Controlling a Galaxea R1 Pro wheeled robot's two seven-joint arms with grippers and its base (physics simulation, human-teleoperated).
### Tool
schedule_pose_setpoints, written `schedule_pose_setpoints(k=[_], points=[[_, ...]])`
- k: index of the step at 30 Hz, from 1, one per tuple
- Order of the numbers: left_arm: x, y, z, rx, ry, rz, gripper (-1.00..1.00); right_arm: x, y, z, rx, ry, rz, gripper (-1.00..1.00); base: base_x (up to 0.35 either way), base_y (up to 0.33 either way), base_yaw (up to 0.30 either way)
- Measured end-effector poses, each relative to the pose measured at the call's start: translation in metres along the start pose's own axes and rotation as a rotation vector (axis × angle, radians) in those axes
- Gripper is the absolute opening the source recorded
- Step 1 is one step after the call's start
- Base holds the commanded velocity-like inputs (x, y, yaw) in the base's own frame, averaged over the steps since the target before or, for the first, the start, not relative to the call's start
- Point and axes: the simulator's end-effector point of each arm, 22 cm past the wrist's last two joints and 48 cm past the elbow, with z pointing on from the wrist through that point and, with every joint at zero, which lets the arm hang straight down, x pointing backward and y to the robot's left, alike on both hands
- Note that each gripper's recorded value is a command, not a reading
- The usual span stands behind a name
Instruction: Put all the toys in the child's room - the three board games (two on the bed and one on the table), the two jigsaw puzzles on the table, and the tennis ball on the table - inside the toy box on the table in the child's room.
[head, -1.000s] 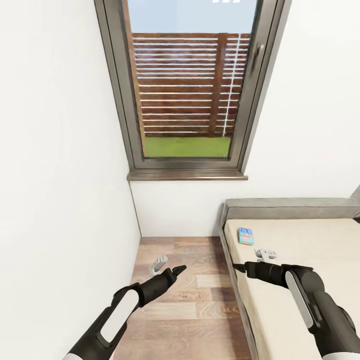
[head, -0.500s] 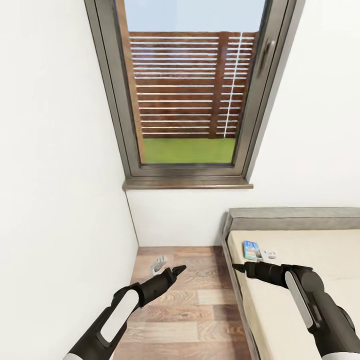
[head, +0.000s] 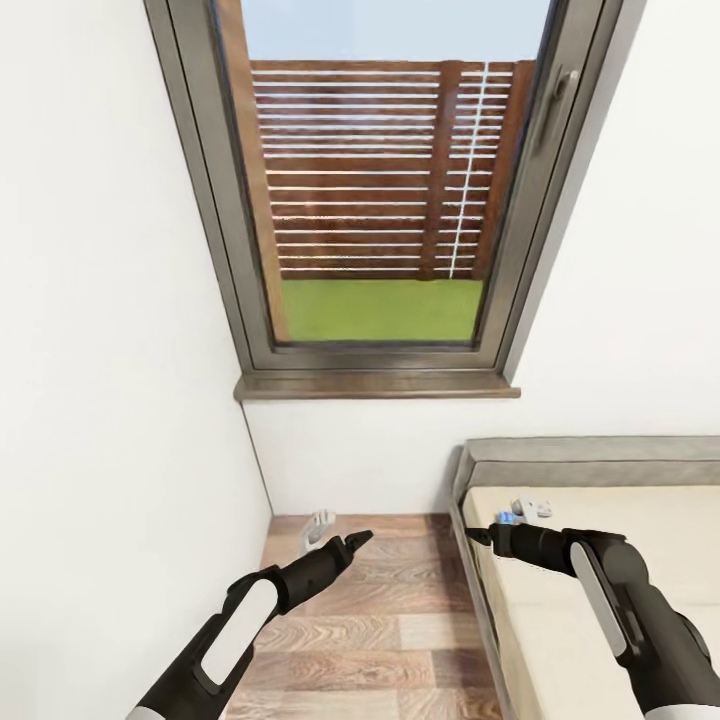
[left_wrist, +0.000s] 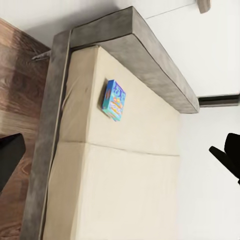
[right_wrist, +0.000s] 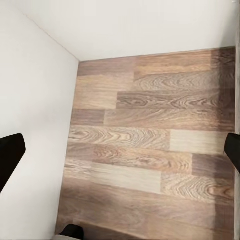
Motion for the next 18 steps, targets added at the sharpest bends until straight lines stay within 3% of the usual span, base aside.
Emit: schedule_pose_setpoints(k=[18], points=[[0.0002, 0.0000, 0.0000, 0.000, 0.000, 0.001, 1.00, -0.0010, -0.0038, -0.0012, 0.006, -0.005, -0.003, 1.00, 0.334, 0.000, 0.000]])
